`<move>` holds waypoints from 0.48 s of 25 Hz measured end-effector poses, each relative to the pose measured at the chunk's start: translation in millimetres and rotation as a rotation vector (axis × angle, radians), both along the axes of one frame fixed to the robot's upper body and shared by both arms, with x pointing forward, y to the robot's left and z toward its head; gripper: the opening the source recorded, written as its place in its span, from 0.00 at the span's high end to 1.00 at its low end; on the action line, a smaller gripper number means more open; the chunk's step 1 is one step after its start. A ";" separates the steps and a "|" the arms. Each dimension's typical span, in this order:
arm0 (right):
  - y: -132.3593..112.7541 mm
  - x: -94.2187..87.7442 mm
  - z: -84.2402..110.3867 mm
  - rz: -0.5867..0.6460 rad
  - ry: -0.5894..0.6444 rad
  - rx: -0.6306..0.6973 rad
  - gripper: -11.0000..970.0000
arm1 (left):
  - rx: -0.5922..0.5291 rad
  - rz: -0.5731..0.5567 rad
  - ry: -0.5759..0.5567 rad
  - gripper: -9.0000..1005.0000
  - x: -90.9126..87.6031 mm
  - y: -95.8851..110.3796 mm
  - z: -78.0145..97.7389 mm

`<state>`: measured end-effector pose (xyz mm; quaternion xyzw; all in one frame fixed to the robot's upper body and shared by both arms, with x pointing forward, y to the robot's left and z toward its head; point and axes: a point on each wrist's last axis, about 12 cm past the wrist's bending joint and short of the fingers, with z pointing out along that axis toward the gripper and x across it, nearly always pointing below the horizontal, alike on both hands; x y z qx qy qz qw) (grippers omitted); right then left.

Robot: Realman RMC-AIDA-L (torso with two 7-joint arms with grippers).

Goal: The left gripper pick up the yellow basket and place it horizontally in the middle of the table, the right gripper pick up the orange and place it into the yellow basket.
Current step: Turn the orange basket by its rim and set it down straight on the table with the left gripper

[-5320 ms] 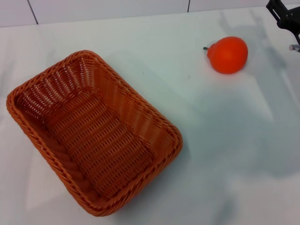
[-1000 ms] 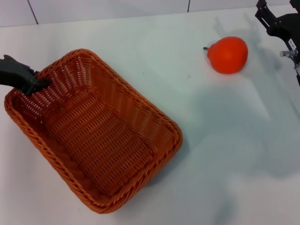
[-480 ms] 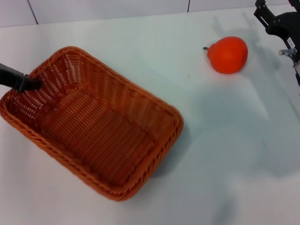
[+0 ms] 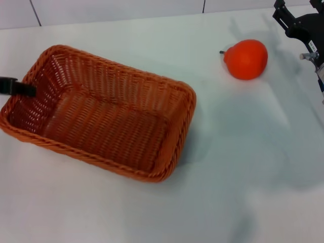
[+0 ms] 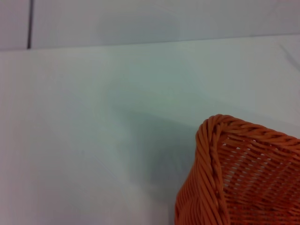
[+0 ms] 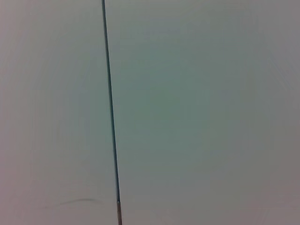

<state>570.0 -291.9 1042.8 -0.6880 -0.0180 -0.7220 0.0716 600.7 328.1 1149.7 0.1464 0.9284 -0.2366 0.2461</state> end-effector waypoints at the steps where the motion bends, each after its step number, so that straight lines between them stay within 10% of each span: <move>1: -0.1 0.0 0.0 0.000 0.000 0.000 0.06 | -0.007 0.021 0.011 0.82 -1.9 2.2 -3.0; 12: 0.2 1.4 -0.8 -0.002 0.012 -0.002 0.06 | -0.112 0.116 0.060 0.81 -13.0 9.9 -19.5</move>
